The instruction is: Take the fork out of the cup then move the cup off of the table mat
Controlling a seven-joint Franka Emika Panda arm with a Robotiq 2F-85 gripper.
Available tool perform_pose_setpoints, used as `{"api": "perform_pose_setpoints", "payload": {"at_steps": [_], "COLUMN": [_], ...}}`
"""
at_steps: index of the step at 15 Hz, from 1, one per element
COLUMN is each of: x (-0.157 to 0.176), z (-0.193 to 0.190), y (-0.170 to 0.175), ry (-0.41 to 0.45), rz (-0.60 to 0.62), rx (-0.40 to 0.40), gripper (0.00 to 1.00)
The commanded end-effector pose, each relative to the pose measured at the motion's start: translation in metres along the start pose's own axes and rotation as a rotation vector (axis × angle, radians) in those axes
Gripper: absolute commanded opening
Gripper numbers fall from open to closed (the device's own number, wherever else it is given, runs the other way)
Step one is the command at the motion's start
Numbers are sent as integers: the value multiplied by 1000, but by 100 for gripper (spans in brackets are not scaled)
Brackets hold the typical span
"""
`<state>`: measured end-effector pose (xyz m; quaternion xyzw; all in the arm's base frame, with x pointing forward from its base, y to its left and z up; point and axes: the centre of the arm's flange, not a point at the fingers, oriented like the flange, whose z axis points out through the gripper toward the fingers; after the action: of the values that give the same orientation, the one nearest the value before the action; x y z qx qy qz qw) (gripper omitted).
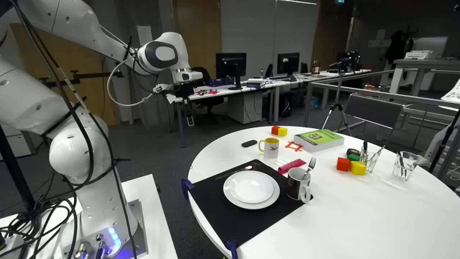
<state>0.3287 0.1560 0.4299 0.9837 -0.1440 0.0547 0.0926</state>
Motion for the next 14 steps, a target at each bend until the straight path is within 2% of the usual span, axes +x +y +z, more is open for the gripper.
{"api": "perform_pose_setpoints", "payload": {"at_steps": [1, 6, 14], "x": [0, 11, 53], "z": [0, 10, 50], "y": [0, 12, 55], "ry": [-1, 7, 61], "rz": [0, -14, 1], "rx": [0, 5, 34], "gripper": [100, 100, 100]}}
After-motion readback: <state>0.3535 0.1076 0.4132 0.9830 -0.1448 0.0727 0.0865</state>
